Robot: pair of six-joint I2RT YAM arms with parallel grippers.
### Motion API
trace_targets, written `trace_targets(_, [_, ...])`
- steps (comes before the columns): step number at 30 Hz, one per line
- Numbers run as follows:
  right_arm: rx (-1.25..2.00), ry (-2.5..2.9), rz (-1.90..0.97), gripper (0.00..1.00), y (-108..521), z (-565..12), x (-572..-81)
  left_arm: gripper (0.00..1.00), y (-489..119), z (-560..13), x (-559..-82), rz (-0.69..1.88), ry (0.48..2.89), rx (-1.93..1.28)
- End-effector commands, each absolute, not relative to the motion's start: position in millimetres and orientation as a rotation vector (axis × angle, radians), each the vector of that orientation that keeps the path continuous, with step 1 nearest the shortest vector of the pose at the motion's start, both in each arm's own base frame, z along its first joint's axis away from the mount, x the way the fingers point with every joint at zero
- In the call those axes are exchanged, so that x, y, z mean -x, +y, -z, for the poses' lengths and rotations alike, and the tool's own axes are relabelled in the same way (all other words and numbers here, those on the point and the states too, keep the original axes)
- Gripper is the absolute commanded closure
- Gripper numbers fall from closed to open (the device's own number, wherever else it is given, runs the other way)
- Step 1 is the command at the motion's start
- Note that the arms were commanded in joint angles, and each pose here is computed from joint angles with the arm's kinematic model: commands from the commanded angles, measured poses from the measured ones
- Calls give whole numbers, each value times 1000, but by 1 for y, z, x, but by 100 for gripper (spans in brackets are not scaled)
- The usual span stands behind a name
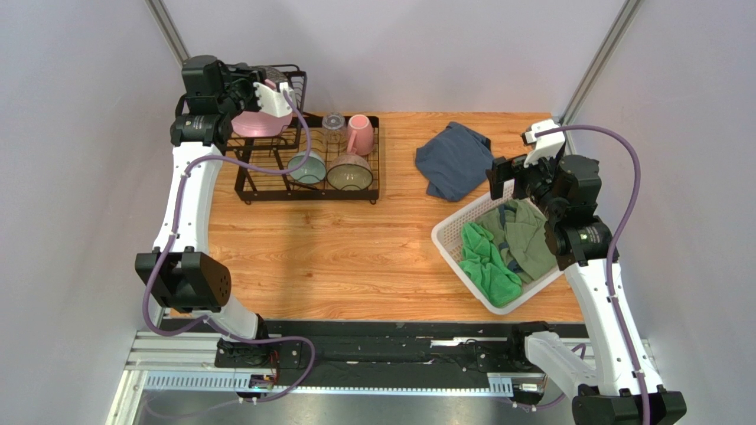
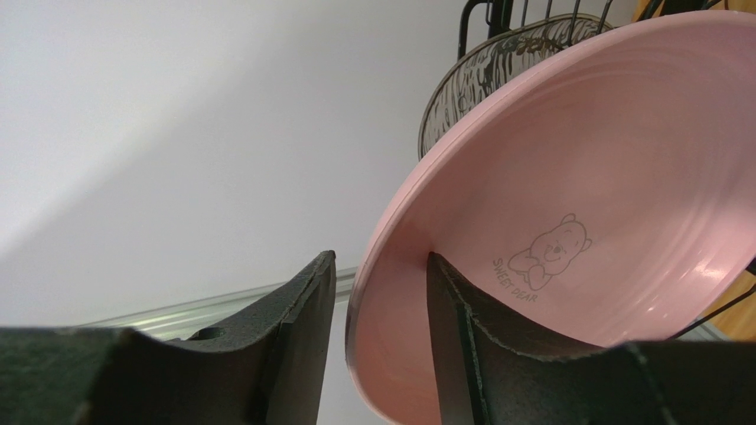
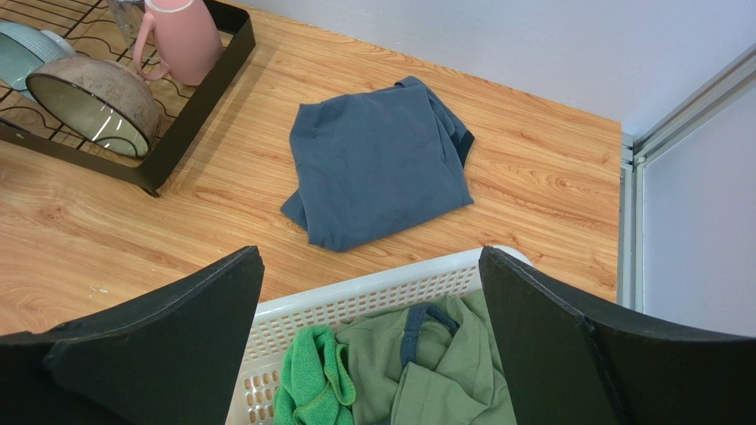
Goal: Unload the mixed dishes from the dish rack
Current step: Pick up the plate from the dish rack.
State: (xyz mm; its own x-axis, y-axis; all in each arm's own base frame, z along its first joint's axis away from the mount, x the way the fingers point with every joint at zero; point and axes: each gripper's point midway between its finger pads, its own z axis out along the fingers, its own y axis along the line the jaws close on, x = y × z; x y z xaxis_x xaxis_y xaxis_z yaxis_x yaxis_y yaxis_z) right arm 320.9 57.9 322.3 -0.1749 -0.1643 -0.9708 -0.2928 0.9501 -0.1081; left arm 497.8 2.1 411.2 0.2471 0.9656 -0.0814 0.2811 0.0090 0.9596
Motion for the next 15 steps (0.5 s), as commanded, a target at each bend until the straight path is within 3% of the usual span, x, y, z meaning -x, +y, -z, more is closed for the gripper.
trace_targets(1, [362, 1695, -118, 0, 61, -344, -322, 54, 2, -443, -489, -874, 1178, -1422])
trace_targets(10, [362, 1701, -115, 0, 61, -342, -323, 79, 7, -458, -474, -853, 1229, -1339])
trace_targets(13, [364, 1702, -115, 0, 61, -342, -323, 91, 7, -464, -467, -829, 1248, -1309])
trace_targets(14, [362, 1702, -115, 0, 61, -342, -324, 100, 8, -462, -466, -820, 1263, -1305])
trace_targets(15, [363, 1703, -117, 0, 61, -342, -323, 100, 7, -464, -465, -812, 1270, -1290])
